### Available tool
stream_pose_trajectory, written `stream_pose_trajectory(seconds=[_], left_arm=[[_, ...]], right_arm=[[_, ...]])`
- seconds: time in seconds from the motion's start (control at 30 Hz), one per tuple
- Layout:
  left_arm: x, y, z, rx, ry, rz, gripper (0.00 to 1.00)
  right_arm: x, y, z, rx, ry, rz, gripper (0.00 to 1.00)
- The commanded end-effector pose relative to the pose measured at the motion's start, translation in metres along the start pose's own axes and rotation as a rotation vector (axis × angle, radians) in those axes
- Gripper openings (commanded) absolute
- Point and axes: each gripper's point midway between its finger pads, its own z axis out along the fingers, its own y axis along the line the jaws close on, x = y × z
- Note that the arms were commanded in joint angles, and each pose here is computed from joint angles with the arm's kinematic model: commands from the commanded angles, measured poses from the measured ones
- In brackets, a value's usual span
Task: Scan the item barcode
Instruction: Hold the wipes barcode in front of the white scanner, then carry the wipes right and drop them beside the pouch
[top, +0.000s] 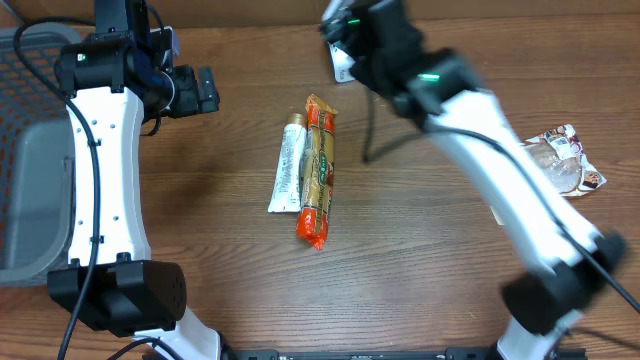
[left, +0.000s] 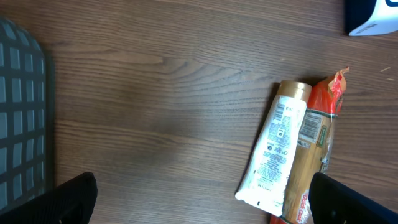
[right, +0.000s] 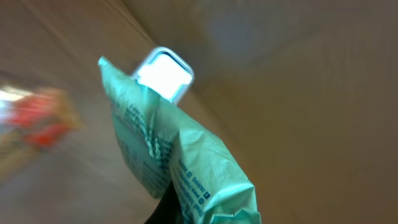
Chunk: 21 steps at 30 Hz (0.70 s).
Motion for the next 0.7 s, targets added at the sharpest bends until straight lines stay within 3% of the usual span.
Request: stream_pose_trajectory(seconds=[0.0, 0.27, 0.57, 0.6, 0.67], left_arm=[[-0.003, -0.004, -0.004, 0.005, -0.015, 0.024, 1.0], [-0.003, -0.004, -0.004, 0.005, -0.015, 0.024, 0.99], [-0.003, -0.004, -0.004, 0.005, -0.015, 0.024, 1.0], [-0.003, -0.004, -0.004, 0.005, -0.015, 0.024, 1.0], [-0.003, -0.004, -0.004, 0.005, -0.015, 0.024, 0.99]], right_arm=[[0.009, -0.008, -0.047, -0.216, -0.044, 0.498, 0.04], [0.192, -0.072, -0.035, -0.023, 0.456, 1.34, 0.04], [0.349, -0.065, 0.019, -0.129, 0.517, 1.778, 0.04], [0.366, -0.059, 0.024, -0.121, 0.516, 1.805, 0.06], [0.39, -0.049, 0.03, -0.1, 0.525, 1.837, 0.27]])
